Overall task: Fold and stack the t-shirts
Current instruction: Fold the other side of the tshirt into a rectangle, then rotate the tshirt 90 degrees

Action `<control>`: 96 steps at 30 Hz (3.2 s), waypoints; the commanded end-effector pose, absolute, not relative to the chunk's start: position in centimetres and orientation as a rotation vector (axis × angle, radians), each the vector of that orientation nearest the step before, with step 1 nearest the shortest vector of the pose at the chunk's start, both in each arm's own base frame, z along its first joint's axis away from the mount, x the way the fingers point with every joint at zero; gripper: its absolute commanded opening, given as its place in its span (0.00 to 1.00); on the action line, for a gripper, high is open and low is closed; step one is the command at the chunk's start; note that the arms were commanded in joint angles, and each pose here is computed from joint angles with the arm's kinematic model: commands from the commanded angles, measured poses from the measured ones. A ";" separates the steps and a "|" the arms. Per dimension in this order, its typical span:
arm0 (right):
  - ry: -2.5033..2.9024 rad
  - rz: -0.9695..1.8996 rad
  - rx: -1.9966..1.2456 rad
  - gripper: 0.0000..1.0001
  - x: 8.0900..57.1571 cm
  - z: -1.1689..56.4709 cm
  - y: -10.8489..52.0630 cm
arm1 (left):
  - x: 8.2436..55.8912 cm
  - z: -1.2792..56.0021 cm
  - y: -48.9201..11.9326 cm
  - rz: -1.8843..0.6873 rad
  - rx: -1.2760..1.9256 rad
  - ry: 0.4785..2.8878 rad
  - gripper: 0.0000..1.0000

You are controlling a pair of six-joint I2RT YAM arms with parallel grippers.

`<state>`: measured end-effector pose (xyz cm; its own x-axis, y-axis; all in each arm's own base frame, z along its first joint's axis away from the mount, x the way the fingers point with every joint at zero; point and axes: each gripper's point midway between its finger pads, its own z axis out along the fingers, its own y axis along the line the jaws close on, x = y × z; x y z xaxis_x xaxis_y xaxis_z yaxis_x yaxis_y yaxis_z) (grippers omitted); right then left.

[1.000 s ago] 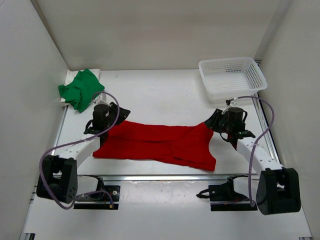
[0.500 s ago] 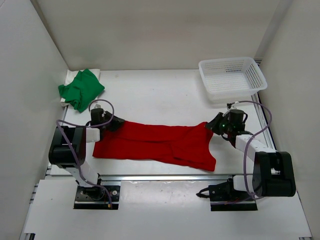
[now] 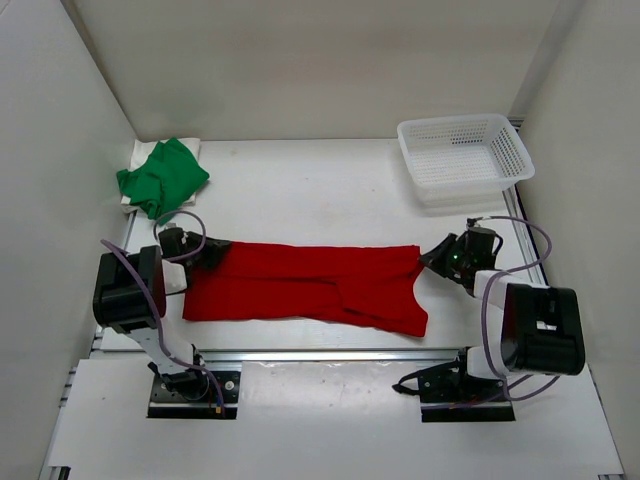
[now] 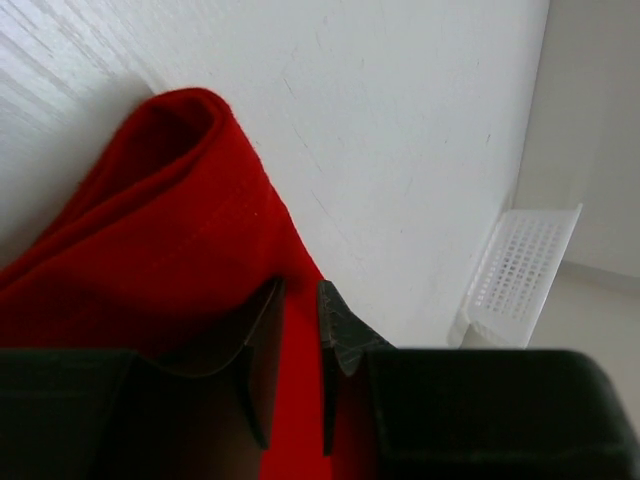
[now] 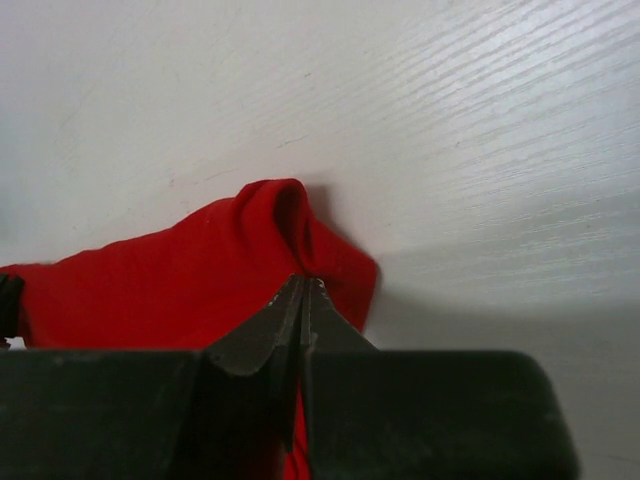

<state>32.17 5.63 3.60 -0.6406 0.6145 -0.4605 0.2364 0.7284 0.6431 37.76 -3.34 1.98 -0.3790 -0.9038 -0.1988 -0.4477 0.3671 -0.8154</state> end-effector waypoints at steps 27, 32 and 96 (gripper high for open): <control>2.461 0.702 0.131 0.00 28.5 1.8 18.9 | 29.3 12.2 -15.0 -0.915 -0.283 2.095 0.41; 2.480 0.766 0.084 0.00 36.0 1.2 22.4 | 28.4 13.2 -14.2 -0.907 -0.269 2.067 0.42; 2.523 1.131 -0.253 0.35 29.4 -0.9 42.7 | 27.6 12.9 -11.5 -0.782 -0.290 2.096 0.44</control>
